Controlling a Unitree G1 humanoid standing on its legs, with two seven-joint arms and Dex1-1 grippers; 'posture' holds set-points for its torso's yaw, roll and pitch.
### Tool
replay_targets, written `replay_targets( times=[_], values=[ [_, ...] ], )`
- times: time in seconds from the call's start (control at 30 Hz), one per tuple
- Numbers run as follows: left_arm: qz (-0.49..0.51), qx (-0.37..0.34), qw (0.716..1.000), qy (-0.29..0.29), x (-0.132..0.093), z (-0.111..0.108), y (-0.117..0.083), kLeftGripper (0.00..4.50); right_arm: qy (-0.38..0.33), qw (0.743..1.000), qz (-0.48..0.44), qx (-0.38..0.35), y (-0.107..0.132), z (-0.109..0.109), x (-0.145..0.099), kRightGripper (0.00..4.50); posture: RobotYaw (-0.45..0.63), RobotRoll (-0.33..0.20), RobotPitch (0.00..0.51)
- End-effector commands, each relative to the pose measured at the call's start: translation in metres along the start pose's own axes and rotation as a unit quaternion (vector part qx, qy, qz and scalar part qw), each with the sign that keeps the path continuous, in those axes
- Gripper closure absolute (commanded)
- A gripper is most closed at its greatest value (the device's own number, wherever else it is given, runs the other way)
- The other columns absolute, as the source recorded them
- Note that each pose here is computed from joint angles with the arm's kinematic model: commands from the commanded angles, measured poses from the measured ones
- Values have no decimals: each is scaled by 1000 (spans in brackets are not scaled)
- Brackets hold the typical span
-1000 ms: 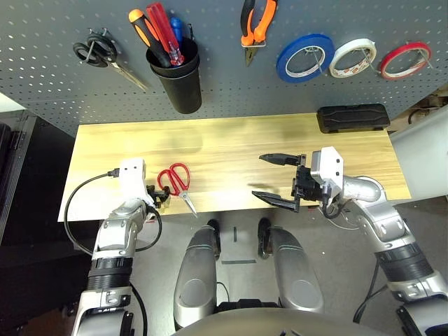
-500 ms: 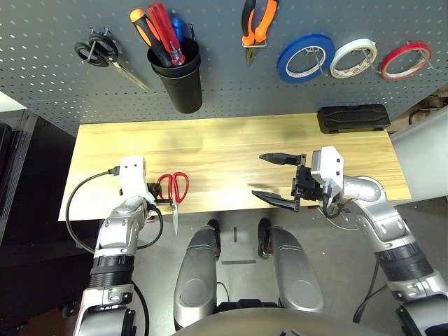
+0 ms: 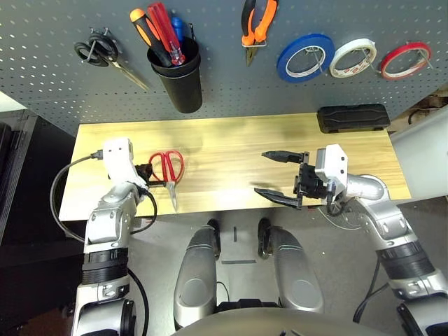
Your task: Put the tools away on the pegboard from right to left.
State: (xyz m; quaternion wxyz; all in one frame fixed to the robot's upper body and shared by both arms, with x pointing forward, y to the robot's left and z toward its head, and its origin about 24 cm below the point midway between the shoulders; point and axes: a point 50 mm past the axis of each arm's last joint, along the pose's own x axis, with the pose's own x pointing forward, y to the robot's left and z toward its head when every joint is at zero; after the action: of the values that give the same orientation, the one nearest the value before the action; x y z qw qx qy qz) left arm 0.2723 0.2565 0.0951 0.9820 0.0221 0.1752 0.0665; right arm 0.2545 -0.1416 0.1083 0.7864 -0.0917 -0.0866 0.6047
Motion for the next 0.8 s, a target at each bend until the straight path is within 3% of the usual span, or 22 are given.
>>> replay_targets(
  times=[0.03,0.3,0.63,0.73,0.8],
  values=[
    [7,-4,1000,-10,-8,5,6,4492,-6,1000,-9,11,-1,-3,-10,0,40,0,265],
    [13,-17,1000,-18,-12,8,8,4492,2,1000,-12,1,-10,-4,-17,0,59,0,214],
    [3,-10,1000,23,-1,-5,2,4492,1,1000,4,-20,-4,0,-10,0,31,0,236],
    [5,-6,999,33,1,-8,2,3882,-5,1000,1,-22,-1,3,-7,0,21,0,258],
    [2,-2,999,40,5,-9,1,3164,-8,1000,3,-25,1,4,-3,0,17,0,270]
  ],
)
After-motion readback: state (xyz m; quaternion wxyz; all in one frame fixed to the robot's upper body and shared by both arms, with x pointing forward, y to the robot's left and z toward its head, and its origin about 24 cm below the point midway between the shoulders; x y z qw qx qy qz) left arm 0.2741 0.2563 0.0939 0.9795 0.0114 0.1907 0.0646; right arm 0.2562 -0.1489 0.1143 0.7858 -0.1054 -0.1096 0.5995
